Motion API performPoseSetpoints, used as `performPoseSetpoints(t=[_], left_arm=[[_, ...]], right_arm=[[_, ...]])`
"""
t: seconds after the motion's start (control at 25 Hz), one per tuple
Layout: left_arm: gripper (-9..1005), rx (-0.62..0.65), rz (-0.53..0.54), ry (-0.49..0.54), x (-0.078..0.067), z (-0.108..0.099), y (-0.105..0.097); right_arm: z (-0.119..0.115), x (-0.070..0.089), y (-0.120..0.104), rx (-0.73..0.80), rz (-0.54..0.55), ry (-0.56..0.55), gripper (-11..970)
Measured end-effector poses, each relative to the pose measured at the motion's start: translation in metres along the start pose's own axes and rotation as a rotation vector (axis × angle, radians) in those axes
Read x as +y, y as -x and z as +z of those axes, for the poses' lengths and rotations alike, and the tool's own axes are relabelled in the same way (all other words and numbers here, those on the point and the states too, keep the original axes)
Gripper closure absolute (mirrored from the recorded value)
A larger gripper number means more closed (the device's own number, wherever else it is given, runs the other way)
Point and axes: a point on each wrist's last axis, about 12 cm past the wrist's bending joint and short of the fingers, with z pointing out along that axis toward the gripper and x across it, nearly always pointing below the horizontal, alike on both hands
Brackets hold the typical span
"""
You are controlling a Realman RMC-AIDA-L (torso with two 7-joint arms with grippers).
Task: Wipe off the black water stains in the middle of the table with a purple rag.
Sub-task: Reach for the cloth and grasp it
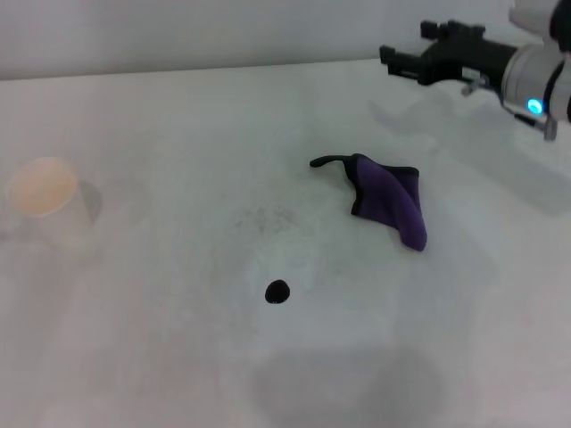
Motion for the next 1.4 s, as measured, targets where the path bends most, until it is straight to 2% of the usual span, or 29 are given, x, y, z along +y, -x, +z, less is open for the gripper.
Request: performPoseSetpoints(t=[0.2, 0.44, 0.56, 0.72, 0.84, 1.0, 1.4], left_arm=[[107, -0.003, 0.002, 0.043, 0.005, 0.008, 0.001], [107, 0.042, -0.006, 0.082, 0.008, 0.021, -0.003], [107, 0.070, -0.011, 0.104, 0.010, 0.024, -0.006], [107, 0.093, -0.022, 0.130, 0.013, 0.026, -0.009], [108, 0.100, -0.024, 0.137, 0.014, 0.026, -0.009], [108, 0.100, -0.023, 0.139, 0.015, 0.025, -0.009], [108, 0.118, -0.025, 0.133, 0.011, 0.022, -0.013]], right_arm=[[0.003, 0.008, 0.033, 0.050, -0.097, 0.042, 152], [0.014, 0.033, 0.050, 0.184, -0.231, 0.039, 152], [0.015, 0.040, 0.047, 0.240, -0.250, -0.022, 152], [0.007, 0.034, 0.032, 0.317, -0.253, -0.105, 152], [0.005, 0.032, 0.026, 0.331, -0.189, -0.116, 152], [-0.001, 0.031, 0.018, 0.329, -0.162, -0.125, 152], [-0.011, 0.043, 0.027, 0.276, -0.189, -0.105, 153]])
